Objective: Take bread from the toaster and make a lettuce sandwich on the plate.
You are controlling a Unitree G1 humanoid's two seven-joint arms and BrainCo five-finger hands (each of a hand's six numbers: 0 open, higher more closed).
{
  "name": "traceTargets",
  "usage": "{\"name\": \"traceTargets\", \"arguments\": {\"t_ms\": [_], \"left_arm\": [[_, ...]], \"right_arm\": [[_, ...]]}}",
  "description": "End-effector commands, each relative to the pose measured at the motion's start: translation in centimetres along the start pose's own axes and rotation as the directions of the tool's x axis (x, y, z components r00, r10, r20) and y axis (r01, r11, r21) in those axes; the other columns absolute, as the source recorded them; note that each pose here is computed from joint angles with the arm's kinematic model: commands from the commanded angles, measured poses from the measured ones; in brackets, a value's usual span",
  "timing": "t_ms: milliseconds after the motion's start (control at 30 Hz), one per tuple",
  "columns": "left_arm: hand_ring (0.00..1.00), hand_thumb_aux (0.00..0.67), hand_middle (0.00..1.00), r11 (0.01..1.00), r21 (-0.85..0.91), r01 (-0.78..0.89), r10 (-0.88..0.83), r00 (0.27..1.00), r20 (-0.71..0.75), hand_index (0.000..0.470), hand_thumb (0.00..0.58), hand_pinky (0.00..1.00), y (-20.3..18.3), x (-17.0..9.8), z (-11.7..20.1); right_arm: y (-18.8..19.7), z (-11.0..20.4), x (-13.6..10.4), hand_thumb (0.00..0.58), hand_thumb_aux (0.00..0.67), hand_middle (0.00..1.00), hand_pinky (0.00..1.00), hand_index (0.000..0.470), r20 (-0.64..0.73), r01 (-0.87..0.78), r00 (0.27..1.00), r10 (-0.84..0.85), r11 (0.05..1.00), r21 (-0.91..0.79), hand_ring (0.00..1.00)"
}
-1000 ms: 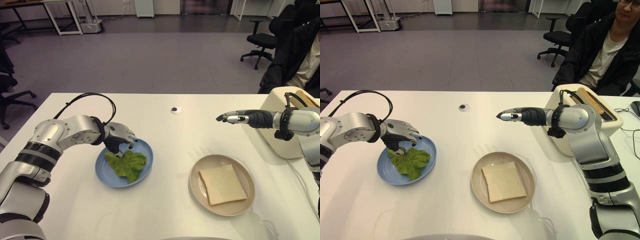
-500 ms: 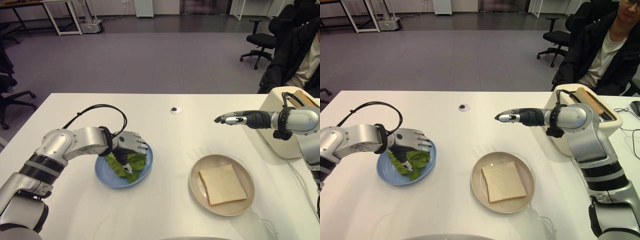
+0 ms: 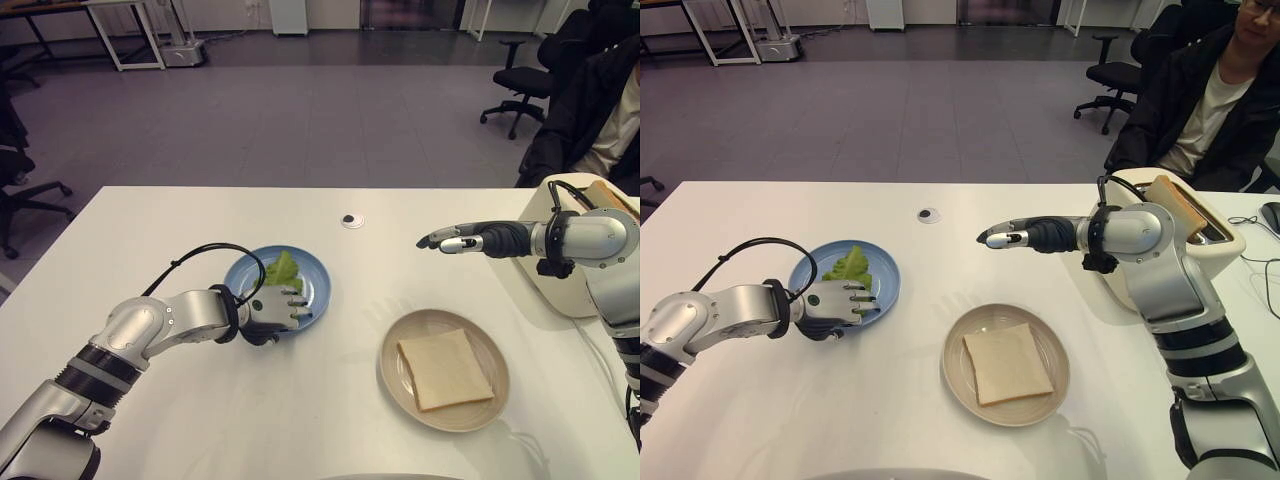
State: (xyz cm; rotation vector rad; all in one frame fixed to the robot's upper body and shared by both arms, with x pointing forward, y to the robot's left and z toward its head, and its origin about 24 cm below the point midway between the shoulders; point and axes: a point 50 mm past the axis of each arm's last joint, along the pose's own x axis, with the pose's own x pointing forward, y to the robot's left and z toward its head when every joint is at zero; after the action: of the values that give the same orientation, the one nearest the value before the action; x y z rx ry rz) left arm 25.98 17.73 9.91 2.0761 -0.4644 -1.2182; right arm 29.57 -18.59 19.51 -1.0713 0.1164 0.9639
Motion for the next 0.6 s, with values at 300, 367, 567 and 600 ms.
{"name": "traceTargets", "arguments": {"t_ms": [300,367,567,600], "left_arm": [[0.0,0.67,0.0,0.965,-0.196,-0.176,0.185,0.982,0.028,0.47,0.58,0.0,3.4,-2.2,0.0],[0.0,0.67,0.0,0.953,-0.266,-0.146,0.173,0.982,0.079,0.47,0.58,0.0,3.5,-2.8,0.7],[0.0,0.67,0.0,0.914,-0.401,0.069,0.006,0.983,0.182,0.47,0.58,0.0,1.5,-3.7,3.1],[0.0,0.67,0.0,0.902,-0.419,0.108,-0.028,0.981,0.193,0.47,0.58,0.0,1.1,-3.8,3.4]], "right_arm": [[-0.4,-0.1,0.7,0.0,0.0,0.0,0.0,0.0,0.001,-0.017,1.0,0.017,1.0,-0.024,0.0],[-0.5,-0.1,0.7,0.0,0.0,0.0,0.0,0.0,-0.001,-0.016,1.0,0.016,1.0,-0.024,0.0],[-0.4,0.0,0.6,0.0,0.0,0.0,0.0,0.0,-0.001,-0.01,1.0,0.01,1.0,-0.024,0.0],[-0.4,0.1,0.5,0.0,0.0,0.0,0.0,0.0,-0.001,-0.009,1.0,0.009,1.0,-0.024,0.0]]}}
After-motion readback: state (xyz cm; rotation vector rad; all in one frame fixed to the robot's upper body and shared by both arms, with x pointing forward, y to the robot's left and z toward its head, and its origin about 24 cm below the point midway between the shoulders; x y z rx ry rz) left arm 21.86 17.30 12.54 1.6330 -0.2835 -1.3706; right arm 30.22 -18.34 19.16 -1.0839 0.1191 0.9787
